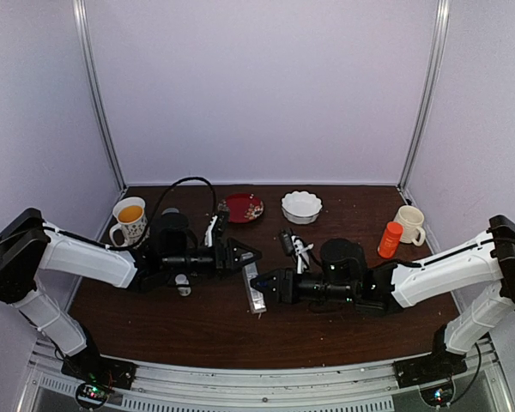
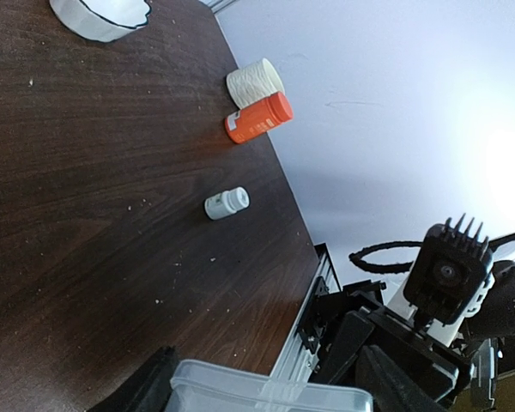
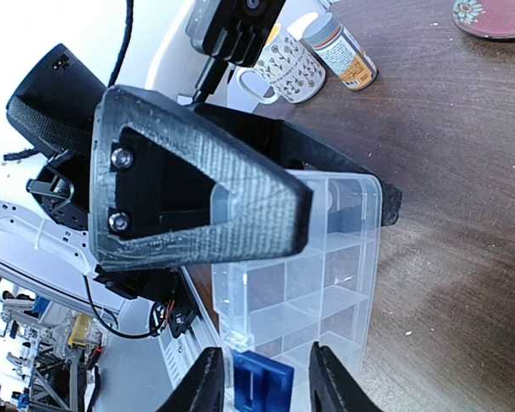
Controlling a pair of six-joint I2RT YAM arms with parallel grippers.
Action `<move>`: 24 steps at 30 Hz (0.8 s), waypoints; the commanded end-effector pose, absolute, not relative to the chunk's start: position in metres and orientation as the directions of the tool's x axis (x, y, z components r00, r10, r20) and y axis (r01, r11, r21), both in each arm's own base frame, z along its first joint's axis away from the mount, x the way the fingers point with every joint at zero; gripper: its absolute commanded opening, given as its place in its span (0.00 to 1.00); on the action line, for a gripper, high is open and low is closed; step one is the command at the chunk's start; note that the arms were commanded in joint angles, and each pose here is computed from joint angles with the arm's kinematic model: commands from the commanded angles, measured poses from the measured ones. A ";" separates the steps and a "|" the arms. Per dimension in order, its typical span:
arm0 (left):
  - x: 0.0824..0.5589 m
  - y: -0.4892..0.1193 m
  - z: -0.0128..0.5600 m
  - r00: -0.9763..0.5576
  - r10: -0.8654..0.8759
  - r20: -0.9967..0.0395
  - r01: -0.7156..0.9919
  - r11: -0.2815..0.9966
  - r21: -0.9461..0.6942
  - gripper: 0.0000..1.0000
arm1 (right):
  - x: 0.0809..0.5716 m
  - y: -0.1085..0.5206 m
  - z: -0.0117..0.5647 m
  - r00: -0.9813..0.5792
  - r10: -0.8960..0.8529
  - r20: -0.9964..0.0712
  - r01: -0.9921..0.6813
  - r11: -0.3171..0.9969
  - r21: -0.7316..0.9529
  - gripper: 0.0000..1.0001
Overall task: Sort the pills into containers
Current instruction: Open the pill container at the center of the board.
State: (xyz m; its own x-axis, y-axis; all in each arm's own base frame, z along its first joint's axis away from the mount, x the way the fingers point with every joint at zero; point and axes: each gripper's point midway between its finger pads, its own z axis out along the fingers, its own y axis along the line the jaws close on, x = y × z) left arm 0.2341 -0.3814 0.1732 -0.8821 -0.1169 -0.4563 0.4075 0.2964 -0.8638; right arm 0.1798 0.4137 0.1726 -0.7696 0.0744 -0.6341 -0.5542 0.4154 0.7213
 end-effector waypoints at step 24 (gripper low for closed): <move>0.238 -0.382 0.168 -0.882 -0.120 -0.456 0.402 0.314 -0.860 0.52 | 0.180 0.408 0.187 -0.743 0.091 -0.663 -0.579 0.408 0.706 0.27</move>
State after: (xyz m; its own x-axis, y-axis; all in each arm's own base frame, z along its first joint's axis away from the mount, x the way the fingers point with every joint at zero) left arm 0.2340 -0.3793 0.1646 -0.8922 -0.1168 -0.4363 0.3826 0.3179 -0.8675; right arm 0.1792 0.4086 0.1731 -0.7657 0.0709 -0.6393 -0.5562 0.4264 0.7134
